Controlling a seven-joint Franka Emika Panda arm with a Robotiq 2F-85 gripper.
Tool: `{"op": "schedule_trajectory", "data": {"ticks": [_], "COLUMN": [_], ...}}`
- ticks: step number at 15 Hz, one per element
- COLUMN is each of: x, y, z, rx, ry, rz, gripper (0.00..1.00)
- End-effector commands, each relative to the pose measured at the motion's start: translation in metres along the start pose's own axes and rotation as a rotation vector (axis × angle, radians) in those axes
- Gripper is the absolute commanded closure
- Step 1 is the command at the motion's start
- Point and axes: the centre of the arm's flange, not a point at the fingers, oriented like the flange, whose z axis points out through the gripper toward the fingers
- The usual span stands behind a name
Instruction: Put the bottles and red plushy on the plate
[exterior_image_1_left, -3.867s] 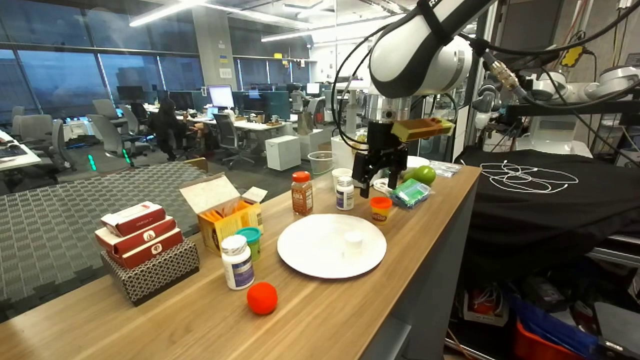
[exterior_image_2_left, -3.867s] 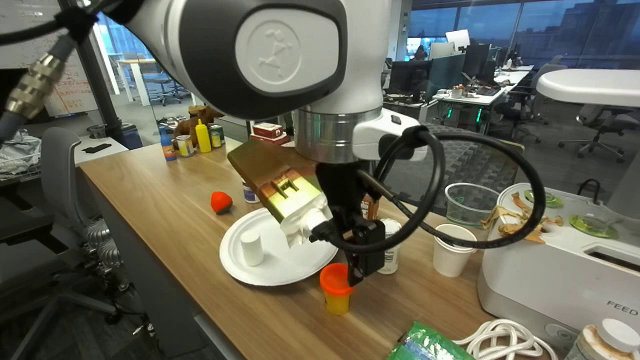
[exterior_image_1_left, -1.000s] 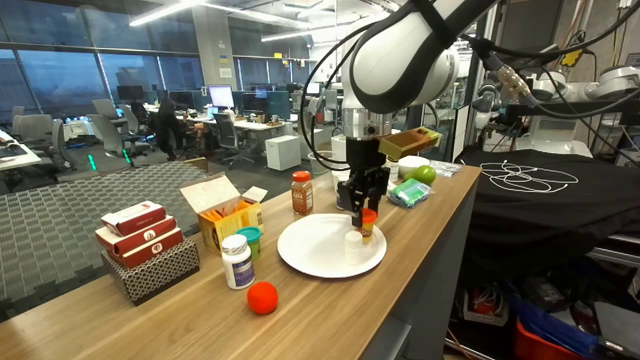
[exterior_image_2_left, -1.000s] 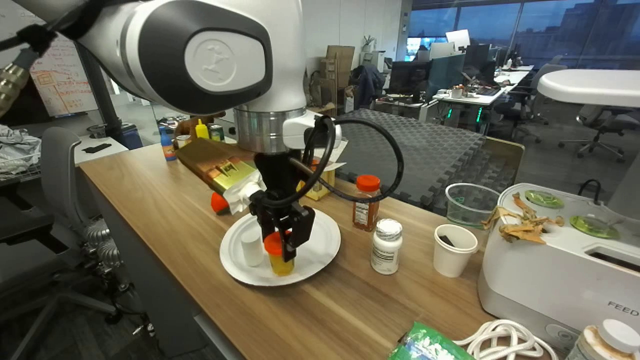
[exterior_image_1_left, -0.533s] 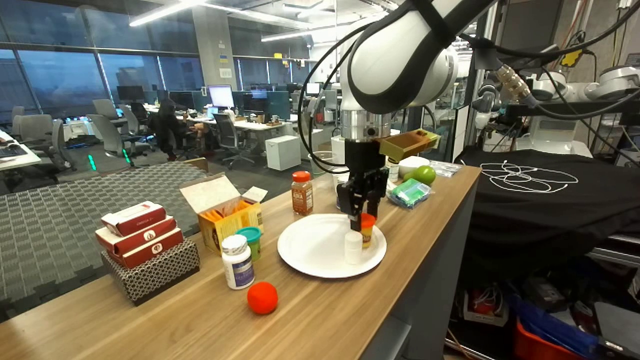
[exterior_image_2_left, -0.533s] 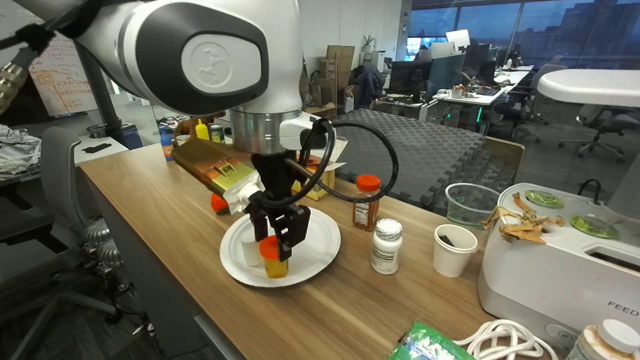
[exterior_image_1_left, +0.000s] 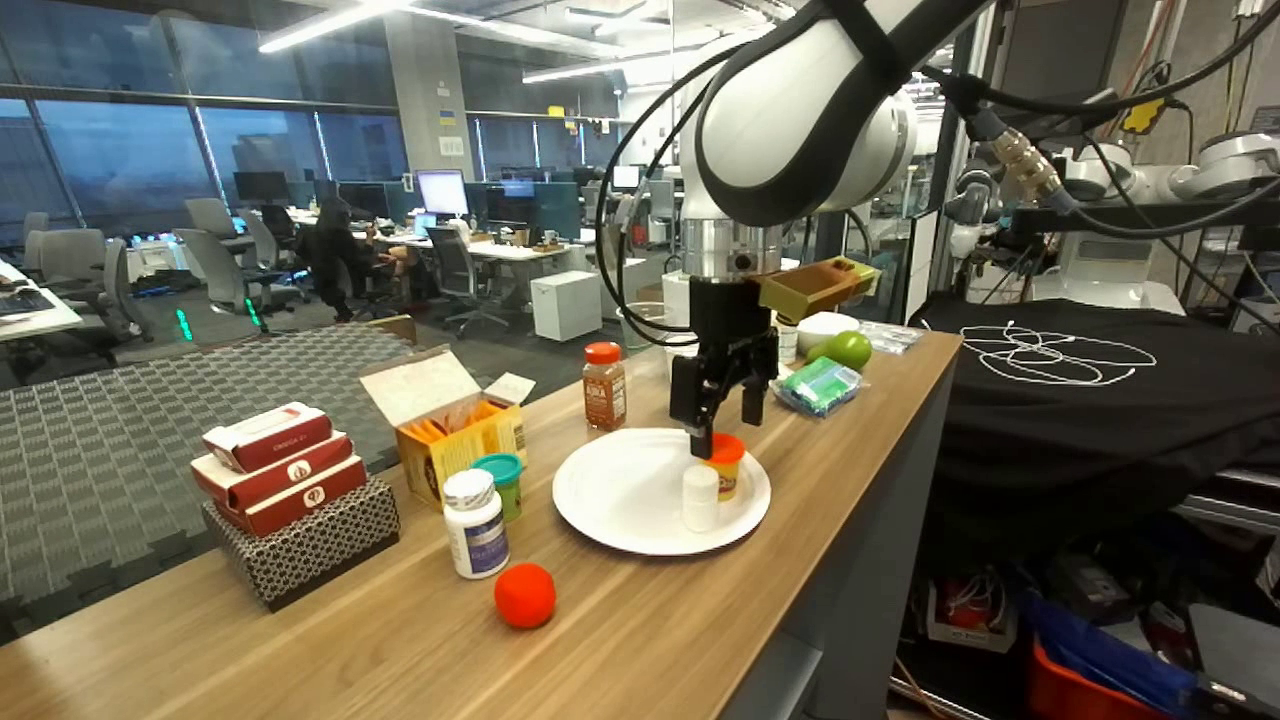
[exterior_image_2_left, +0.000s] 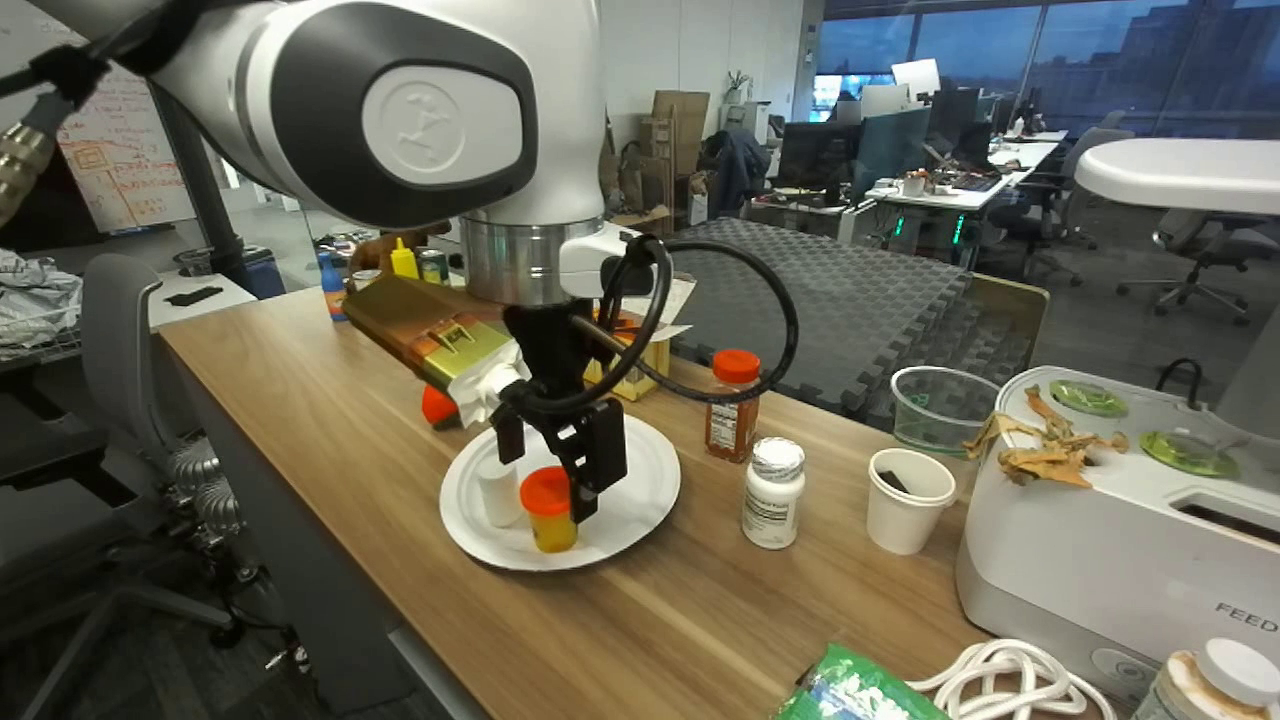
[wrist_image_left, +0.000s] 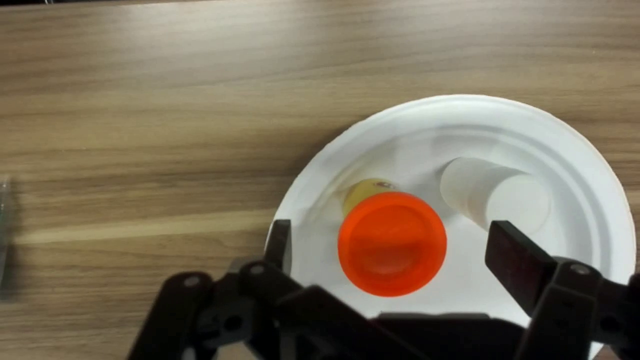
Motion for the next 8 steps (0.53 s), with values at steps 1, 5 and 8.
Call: {"op": "schedule_trajectory", "data": {"ticks": [1, 5, 8], "x": [0.005, 0.032, 0.054], "y": [-0.009, -0.035, -0.060], "z": [-0.022, -0.051, -0.064], "rx": [-0.010, -0.073, -0.116], "ry": [0.023, 0.075, 0.120], "rz": [-0.018, -0.074, -0.185], "gripper": [0.00, 0.00, 0.00]}}
